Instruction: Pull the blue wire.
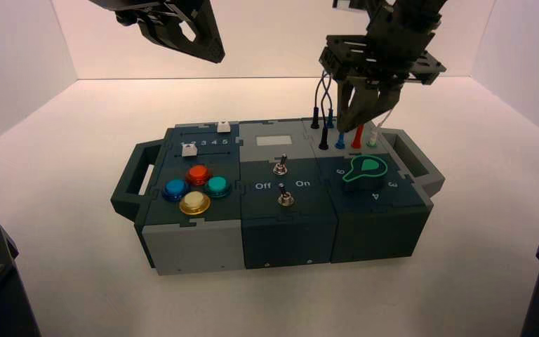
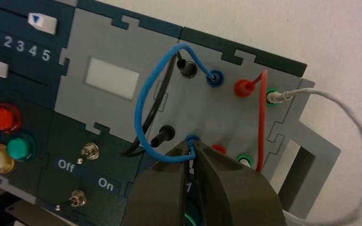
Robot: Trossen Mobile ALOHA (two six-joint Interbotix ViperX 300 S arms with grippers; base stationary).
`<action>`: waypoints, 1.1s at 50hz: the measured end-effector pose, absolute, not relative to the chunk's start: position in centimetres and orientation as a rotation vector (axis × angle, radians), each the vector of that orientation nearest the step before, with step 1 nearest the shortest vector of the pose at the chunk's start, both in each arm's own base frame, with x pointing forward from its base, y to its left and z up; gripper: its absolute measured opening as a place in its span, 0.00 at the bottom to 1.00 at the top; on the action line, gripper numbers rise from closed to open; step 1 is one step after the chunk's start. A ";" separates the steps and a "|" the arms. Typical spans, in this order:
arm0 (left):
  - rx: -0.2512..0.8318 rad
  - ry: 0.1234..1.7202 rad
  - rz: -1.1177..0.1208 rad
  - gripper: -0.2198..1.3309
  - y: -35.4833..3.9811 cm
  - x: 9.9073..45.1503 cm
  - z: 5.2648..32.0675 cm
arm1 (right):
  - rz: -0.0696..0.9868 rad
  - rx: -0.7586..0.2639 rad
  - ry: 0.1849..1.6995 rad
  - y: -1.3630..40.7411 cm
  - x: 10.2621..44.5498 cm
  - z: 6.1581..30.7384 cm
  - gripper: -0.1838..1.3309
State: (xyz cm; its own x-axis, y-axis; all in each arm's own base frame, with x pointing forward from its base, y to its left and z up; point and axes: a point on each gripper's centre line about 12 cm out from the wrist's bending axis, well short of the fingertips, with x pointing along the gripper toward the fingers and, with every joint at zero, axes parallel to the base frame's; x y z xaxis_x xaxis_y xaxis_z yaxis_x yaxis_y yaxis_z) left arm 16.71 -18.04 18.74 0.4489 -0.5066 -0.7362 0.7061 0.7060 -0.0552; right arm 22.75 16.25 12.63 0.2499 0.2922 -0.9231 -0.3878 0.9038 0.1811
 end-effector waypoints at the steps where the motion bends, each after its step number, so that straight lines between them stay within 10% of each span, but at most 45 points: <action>1: 0.278 0.806 -0.762 0.04 -18.0 16.7 18.7 | 0.466 -0.088 1.227 16.3 22.8 12.8 0.07; 50: 0.295 0.772 -0.773 0.04 -18.2 16.9 19.0 | 0.506 -0.193 1.140 14.5 21.2 18.0 0.08; 55: 0.296 0.766 -0.774 0.04 -18.2 16.9 19.0 | 0.509 -0.201 1.159 14.1 20.4 18.7 0.23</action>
